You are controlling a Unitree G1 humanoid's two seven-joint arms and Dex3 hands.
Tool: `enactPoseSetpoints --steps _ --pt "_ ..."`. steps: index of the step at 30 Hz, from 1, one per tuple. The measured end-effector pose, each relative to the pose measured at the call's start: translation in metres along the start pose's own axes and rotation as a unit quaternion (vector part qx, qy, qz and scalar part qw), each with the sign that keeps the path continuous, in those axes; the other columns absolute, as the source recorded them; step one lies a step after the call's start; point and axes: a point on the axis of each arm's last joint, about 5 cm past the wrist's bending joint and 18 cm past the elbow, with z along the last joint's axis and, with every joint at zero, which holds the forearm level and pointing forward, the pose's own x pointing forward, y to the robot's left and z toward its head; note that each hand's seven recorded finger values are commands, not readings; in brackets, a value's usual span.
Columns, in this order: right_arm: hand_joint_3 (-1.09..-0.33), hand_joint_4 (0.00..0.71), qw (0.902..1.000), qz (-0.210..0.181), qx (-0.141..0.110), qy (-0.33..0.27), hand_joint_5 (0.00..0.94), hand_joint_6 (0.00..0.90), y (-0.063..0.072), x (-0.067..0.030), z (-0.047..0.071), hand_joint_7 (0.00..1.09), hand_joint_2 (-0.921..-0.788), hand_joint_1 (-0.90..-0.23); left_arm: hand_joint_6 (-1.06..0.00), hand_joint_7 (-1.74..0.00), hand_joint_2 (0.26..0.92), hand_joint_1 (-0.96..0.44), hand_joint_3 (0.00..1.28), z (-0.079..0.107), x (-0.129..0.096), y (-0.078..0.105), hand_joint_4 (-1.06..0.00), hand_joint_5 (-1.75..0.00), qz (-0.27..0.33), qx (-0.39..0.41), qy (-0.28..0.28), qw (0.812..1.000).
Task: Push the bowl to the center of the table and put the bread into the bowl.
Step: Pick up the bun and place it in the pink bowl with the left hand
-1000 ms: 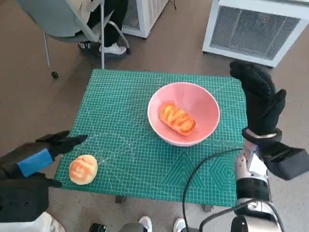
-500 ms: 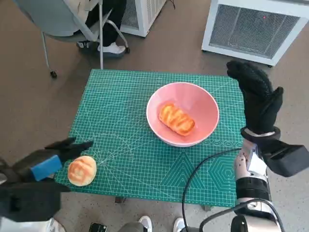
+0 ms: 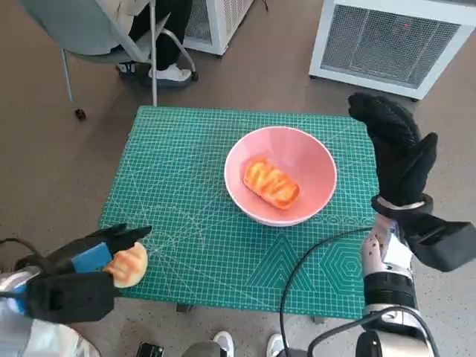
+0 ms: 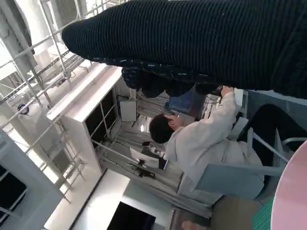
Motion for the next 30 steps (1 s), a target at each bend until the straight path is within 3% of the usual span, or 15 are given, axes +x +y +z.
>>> enactPoseSetpoints --steps 4,8,10,14,15,16,18,19,22,30 --pt "-0.739 0.382 1.0000 0.001 -0.001 0.000 0.002 0.334 -0.001 0.0000 0.000 0.03 -0.921 -0.632 -0.19 -0.01 0.771 -0.12 0.02 -0.005 0.009 -0.006 -0.09 -0.02 0.004 -0.001 0.003 1.000" --pt "-0.739 0.382 1.0000 0.002 -0.002 0.000 0.002 0.334 -0.002 0.0000 0.001 0.03 -0.921 -0.632 -0.30 -0.02 0.812 -0.06 0.02 -0.008 0.016 -0.012 -0.23 -0.02 0.013 0.001 0.010 1.000" --pt "-0.739 0.382 1.0000 0.002 -0.003 0.000 0.002 0.334 -0.002 0.0000 0.001 0.03 -0.921 -0.631 -0.42 -0.03 0.840 -0.03 0.03 -0.008 0.018 -0.012 -0.35 -0.02 0.021 0.005 0.009 1.000" --pt "-0.739 0.383 1.0000 0.003 -0.003 0.000 0.002 0.334 -0.002 0.0001 0.001 0.03 -0.921 -0.630 -0.72 -0.08 0.899 0.07 0.04 -0.008 0.020 -0.012 -0.71 -0.07 0.048 0.019 0.008 0.999" --pt "-0.739 0.383 1.0000 0.003 -0.003 0.001 0.002 0.335 -0.002 0.0002 0.001 0.03 -0.921 -0.629 -0.70 -0.29 0.903 0.06 0.04 -0.007 0.020 -0.012 -0.70 -0.29 0.057 0.022 0.006 0.998" --pt "-0.739 0.383 1.0000 0.003 -0.003 0.000 0.002 0.335 -0.002 0.0002 0.001 0.03 -0.921 -0.629 -0.63 -0.75 0.912 0.03 0.09 -0.008 0.020 -0.012 -0.66 -0.75 0.067 0.025 0.002 0.997" --pt "-0.738 0.383 1.0000 0.003 -0.004 0.001 0.001 0.335 -0.002 0.0003 0.001 0.03 -0.921 -0.626 -0.64 -0.92 0.916 0.02 0.09 -0.008 0.021 -0.013 -0.64 -1.01 0.086 0.030 -0.009 0.996" --pt "-0.738 0.383 1.0000 0.003 -0.004 0.001 0.001 0.335 -0.002 0.0004 0.001 0.03 -0.921 -0.625 -0.68 -0.93 0.918 0.01 0.08 -0.008 0.021 -0.013 -0.63 -1.13 0.096 0.033 -0.018 0.995" --pt "-0.738 0.383 1.0000 0.003 -0.004 0.001 0.001 0.335 -0.002 0.0006 0.001 0.03 -0.921 -0.623 -0.75 -0.91 0.917 0.01 0.06 -0.009 0.022 -0.014 -0.62 -1.28 0.126 0.047 -0.050 0.990" --pt "-0.738 0.384 1.0000 0.004 -0.003 0.000 0.001 0.336 -0.002 0.0023 0.001 0.03 -0.921 -0.623 -0.75 -0.94 0.919 0.00 0.05 -0.008 0.024 0.002 -0.62 -1.33 0.188 0.076 -0.106 0.973"
